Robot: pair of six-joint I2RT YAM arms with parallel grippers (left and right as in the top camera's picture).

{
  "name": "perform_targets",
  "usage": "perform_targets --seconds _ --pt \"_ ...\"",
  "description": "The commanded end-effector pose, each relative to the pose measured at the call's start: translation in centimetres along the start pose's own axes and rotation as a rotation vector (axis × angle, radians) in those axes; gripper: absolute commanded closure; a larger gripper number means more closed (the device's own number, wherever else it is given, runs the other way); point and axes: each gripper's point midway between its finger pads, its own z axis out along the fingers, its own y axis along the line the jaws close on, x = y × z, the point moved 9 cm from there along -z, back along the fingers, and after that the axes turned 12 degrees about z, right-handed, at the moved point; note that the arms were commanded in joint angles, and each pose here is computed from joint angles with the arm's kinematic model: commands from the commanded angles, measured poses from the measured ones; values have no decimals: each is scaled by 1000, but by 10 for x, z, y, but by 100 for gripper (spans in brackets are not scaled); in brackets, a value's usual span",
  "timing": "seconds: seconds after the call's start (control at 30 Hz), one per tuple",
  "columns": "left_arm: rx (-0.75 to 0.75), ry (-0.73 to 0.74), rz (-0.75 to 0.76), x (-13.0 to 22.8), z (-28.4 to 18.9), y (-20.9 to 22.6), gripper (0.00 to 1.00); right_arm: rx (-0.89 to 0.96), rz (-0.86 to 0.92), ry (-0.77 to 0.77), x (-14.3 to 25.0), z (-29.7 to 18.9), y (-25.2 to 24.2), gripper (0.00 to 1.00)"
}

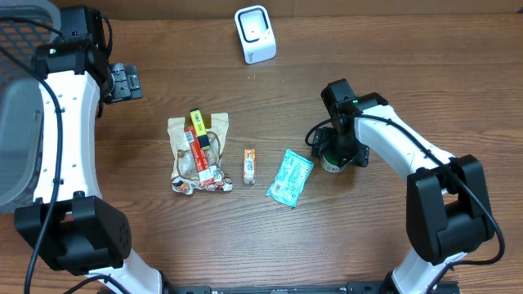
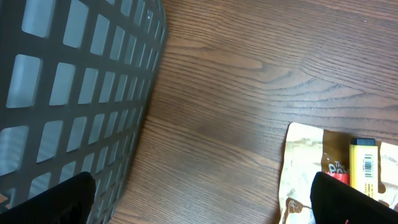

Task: Scan the item barcode
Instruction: 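Lift the green jar with the right gripper and adjust the grip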

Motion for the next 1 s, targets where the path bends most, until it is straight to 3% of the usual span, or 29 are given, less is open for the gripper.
perform_targets --seconds 0.0,0.8,0.97 --pt "-8 -21 12 -3 -5 3 0 3 -22 1 -1 2 -2 15" --pt "-8 -21 12 -3 -5 3 0 17 -22 -28 1 16 -7 19" --pt "-8 -21 12 -3 -5 3 0 19 -22 -24 2 16 -7 32"
